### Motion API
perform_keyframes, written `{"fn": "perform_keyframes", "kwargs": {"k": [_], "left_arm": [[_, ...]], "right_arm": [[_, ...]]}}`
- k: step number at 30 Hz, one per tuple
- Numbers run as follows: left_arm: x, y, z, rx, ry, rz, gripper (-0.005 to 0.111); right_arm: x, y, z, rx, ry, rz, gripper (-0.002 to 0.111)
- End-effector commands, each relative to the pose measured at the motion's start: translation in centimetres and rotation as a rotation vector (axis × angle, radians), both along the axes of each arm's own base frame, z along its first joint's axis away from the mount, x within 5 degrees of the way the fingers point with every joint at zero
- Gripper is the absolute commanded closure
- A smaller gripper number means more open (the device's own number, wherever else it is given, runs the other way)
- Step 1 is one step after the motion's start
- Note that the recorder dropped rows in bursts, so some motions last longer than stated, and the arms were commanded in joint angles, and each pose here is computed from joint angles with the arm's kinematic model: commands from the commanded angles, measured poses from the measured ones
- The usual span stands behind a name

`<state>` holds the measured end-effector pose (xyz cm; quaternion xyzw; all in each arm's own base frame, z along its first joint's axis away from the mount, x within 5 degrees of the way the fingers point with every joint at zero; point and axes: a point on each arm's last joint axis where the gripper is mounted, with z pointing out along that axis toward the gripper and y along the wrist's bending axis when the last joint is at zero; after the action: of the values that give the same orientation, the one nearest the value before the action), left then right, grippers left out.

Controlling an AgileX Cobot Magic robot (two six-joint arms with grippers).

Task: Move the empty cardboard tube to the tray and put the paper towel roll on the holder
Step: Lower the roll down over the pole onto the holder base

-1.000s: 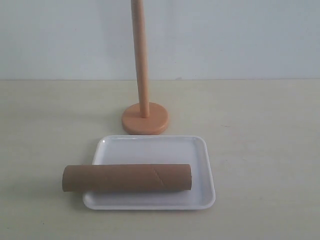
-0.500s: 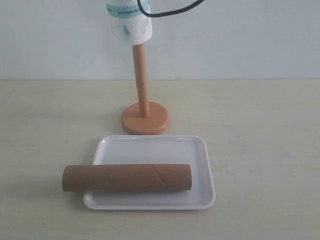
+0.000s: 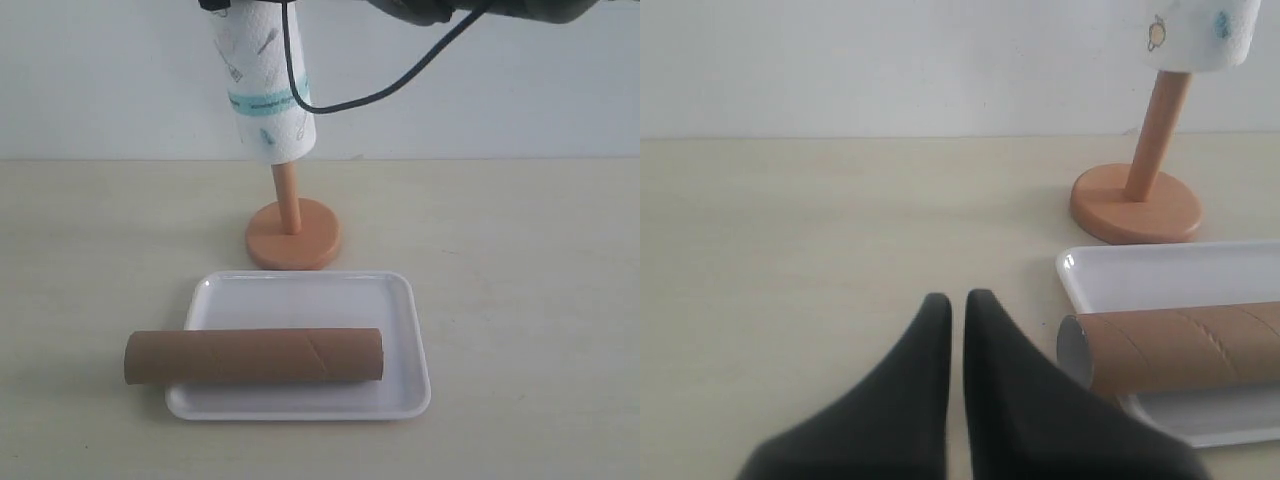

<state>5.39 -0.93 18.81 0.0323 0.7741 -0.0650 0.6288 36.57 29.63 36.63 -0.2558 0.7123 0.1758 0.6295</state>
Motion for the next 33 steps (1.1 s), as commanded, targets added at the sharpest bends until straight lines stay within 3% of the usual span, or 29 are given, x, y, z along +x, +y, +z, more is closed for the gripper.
{"fn": "perform_keyframes", "kwargs": {"k": [1,6,19,22,28,33], "left_arm": [[0.0,0.0,-0.1,-0.006,0.002,0.003,0.103],[0.0,0.0,-0.1,-0.006,0.002,0.003,0.103],[0.0,0.0,-0.1,-0.006,0.002,0.003,0.103],[0.0,0.0,-0.1,-0.006,0.002,0.003,0.103],[0.0,0.0,-0.1,-0.006,0.002,0.003,0.103],[0.0,0.0,-0.1,-0.006,0.002,0.003,0.103]], "right_arm": [[0.0,-0.6,0.0,0.021,-0.016,0.03,0.109],[0.3,-0.9,0.0,0.08,-0.019,0.061,0.109],[0.8,-2.2,-0.3,0.066,-0.017,0.037,0.109],[0.6,-3.5,-1.2,0.061,0.001,0.039,0.109],[0.8,-5.3,-3.6,0.245,0.005,0.12,0.109],[1.2,-5.5,-6.3,0.214,-0.041,0.09,0.109]]}}
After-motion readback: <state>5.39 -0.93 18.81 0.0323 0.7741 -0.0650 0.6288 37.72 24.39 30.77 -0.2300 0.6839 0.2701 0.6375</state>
